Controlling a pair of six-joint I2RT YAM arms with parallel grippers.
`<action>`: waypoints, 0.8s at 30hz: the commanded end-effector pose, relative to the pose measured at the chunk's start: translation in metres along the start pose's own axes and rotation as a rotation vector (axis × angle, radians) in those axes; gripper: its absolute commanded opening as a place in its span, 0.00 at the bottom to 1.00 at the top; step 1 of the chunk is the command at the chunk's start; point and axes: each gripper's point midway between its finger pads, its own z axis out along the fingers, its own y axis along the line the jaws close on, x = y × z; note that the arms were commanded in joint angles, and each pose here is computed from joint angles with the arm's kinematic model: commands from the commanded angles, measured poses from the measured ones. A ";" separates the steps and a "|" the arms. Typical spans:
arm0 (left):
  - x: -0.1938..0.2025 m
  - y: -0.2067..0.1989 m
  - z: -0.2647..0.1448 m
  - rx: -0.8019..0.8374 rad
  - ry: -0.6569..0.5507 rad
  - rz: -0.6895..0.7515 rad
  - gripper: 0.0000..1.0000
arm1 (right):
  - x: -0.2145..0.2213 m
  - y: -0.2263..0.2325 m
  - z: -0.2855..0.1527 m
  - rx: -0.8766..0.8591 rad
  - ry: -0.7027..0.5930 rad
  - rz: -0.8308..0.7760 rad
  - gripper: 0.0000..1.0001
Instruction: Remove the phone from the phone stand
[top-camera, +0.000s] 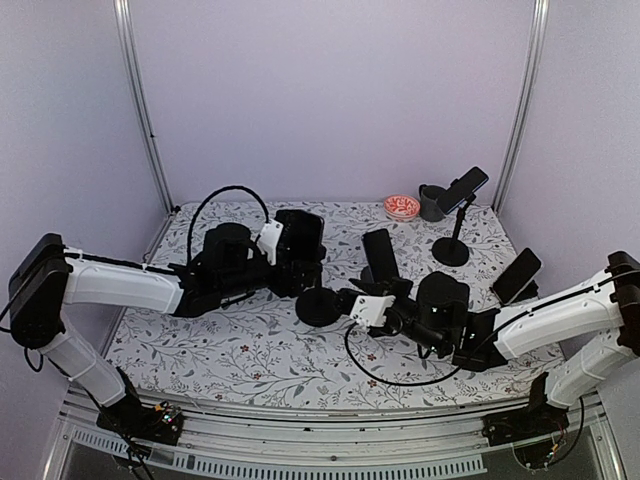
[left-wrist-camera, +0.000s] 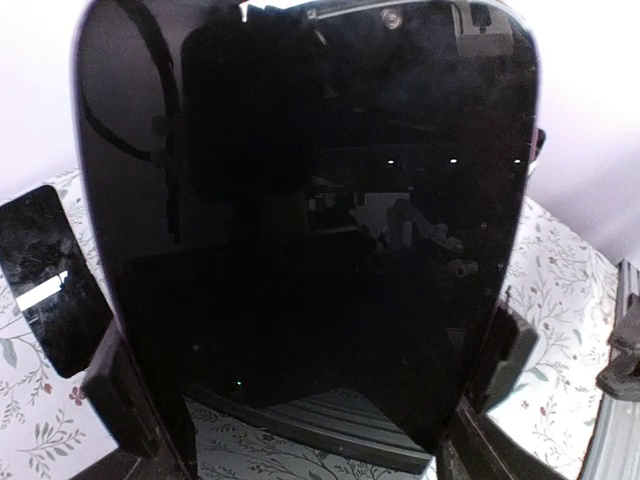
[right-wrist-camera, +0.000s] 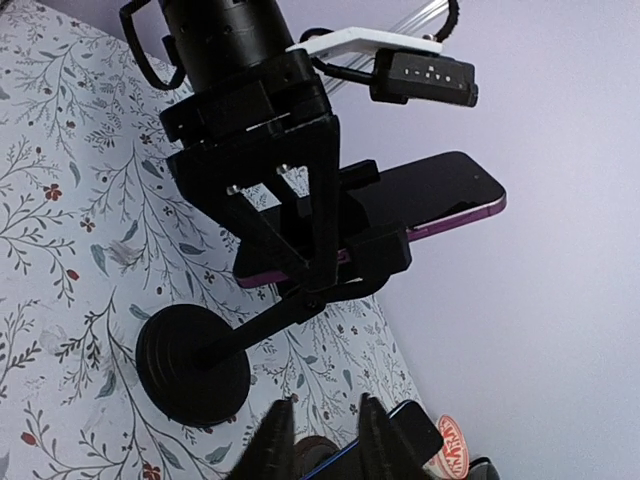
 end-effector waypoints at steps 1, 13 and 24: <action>-0.002 -0.037 -0.007 0.154 -0.002 0.043 0.22 | -0.018 -0.025 -0.004 0.005 -0.044 0.206 0.42; -0.005 -0.053 -0.018 0.081 -0.066 0.033 0.22 | -0.017 -0.046 -0.027 -0.298 -0.072 1.055 0.67; -0.002 -0.051 -0.011 0.019 -0.060 0.035 0.22 | -0.035 -0.033 -0.026 -0.481 -0.048 1.364 0.70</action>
